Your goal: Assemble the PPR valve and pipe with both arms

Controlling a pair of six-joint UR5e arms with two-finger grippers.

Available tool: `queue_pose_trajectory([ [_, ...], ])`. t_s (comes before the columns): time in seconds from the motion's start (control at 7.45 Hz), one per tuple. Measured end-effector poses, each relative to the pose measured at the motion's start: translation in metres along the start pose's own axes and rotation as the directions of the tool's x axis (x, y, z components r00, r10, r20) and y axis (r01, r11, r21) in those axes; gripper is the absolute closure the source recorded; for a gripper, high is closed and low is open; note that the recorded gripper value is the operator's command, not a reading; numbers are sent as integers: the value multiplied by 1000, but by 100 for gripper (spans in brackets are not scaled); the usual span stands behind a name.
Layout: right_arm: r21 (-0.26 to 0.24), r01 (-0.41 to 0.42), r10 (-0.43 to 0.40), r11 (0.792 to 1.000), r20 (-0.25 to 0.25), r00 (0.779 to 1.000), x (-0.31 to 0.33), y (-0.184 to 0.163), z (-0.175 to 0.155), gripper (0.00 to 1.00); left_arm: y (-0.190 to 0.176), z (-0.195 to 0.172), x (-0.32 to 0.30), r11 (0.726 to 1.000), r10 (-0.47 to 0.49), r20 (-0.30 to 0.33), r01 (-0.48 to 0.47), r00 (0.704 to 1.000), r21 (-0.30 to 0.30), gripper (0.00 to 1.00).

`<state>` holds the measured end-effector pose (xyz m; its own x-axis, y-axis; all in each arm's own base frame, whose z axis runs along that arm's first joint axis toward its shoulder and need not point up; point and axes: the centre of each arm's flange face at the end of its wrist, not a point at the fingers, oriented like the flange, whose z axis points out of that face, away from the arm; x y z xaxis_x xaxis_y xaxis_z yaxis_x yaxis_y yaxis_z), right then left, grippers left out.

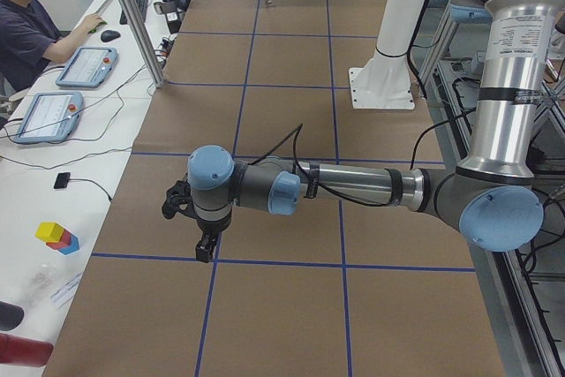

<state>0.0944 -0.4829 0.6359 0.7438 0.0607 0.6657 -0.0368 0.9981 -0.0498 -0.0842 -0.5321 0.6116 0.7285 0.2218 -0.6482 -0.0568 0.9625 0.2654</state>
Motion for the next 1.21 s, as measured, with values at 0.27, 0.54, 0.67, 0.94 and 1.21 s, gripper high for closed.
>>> queue_pose_trajectory([
  [0.27,-2,0,0,1000,-3,1000,1,4,1,0,1,1,0,1000,0,-1,0,1000,-2,0],
  [0.54,-5,-3,3,1000,-4,1000,3,7,3,0,1,2,0,1000,-2,-2,2,1000,-3,0],
  [0.67,-7,-4,4,1000,-3,1000,3,7,4,0,3,3,-1,1000,-2,-5,2,1000,-4,0],
  [0.94,-5,-2,2,1000,-1,1000,2,7,3,0,6,1,2,1000,5,-9,-5,1000,1,0],
  [1.21,-1,2,-2,1000,1,1000,0,7,1,0,-2,-9,16,1000,18,-18,-17,1000,20,0],
])
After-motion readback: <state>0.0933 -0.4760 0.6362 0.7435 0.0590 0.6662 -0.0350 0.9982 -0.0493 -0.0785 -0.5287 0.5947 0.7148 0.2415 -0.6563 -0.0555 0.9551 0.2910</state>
